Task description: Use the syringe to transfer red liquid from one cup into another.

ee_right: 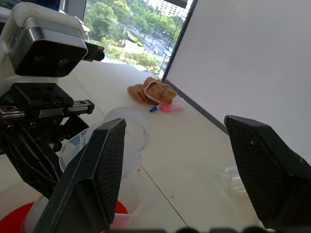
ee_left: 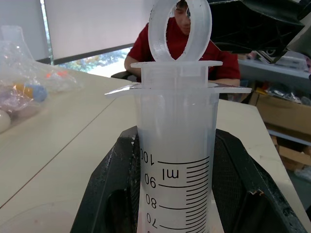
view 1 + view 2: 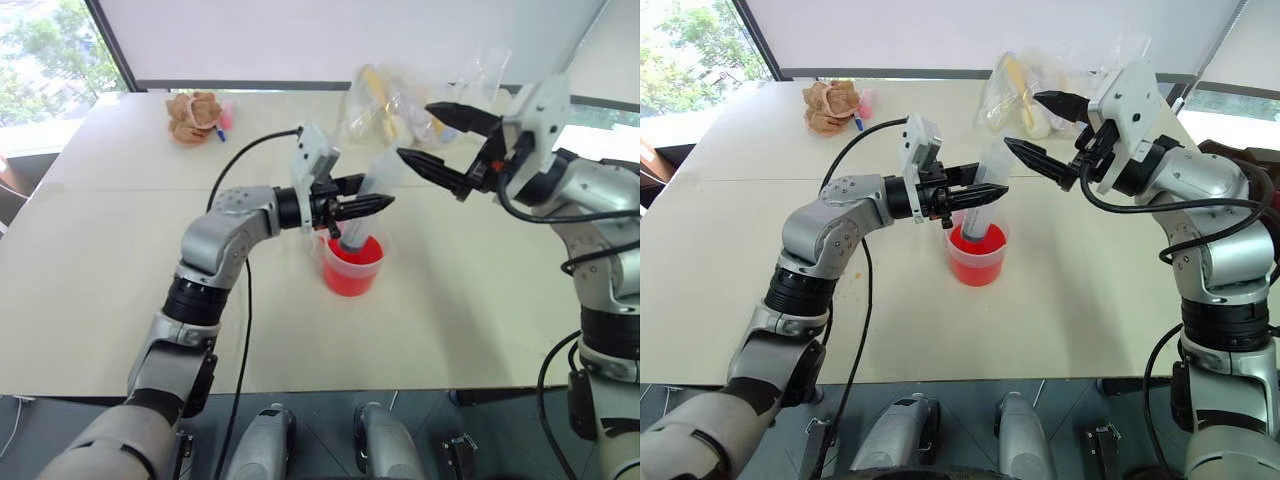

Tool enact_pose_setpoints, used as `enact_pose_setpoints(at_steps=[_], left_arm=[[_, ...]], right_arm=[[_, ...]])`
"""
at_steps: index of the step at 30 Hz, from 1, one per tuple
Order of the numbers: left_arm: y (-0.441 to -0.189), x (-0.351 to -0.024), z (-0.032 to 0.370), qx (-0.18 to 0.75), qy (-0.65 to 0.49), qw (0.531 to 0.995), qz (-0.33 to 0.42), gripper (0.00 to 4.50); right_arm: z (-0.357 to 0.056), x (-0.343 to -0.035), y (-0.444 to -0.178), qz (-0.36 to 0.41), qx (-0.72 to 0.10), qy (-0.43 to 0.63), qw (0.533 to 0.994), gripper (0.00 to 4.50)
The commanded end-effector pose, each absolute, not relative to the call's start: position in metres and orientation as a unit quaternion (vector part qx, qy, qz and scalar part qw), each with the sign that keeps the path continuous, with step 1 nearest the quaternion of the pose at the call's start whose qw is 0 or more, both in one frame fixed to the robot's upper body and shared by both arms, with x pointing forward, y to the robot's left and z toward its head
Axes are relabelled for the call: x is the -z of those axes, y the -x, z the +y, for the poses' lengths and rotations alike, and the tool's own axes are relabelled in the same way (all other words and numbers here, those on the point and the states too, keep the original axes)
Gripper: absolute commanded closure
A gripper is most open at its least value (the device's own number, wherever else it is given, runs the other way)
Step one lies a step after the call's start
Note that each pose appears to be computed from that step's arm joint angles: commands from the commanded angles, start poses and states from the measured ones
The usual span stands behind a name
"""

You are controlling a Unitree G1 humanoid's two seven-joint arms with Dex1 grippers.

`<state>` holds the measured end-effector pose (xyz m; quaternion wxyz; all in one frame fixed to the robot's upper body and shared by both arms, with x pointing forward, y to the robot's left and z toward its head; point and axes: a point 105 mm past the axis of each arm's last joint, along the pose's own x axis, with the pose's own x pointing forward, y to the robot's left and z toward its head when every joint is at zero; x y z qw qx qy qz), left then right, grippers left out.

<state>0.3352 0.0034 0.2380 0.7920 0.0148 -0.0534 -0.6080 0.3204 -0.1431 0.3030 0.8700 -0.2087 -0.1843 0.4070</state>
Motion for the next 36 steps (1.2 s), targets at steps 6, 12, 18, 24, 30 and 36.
enact_pose_setpoints(at_steps=[6, 12, 18, 24, 30, 36], left_arm=[[-0.321, -0.244, -0.005, 0.626, -0.028, 0.775, -0.078, 3.09], [-0.323, -0.234, -0.006, 0.623, -0.024, 0.778, -0.068, 3.09], [-0.323, -0.227, -0.008, 0.623, -0.018, 0.779, -0.062, 3.09], [-0.321, -0.222, -0.011, 0.626, -0.023, 0.777, -0.059, 3.09], [-0.316, -0.219, -0.015, 0.632, -0.022, 0.772, -0.059, 3.09], [-0.318, -0.221, -0.014, 0.628, -0.021, 0.776, -0.062, 3.09]], right_arm=[[-0.135, -0.311, -0.318, -0.211, -0.413, 0.215, 0.859, 1.38], [-0.135, -0.307, -0.318, -0.207, -0.42, 0.219, 0.856, 3.91], [-0.142, -0.319, -0.321, -0.225, -0.392, 0.221, 0.865, 4.44], [-0.157, -0.337, -0.329, -0.257, -0.344, 0.227, 0.874, 4.44], [-0.162, -0.342, -0.332, -0.267, -0.327, 0.233, 0.876, 4.44], [-0.161, -0.336, -0.332, -0.255, -0.34, 0.229, 0.876, 4.44]])
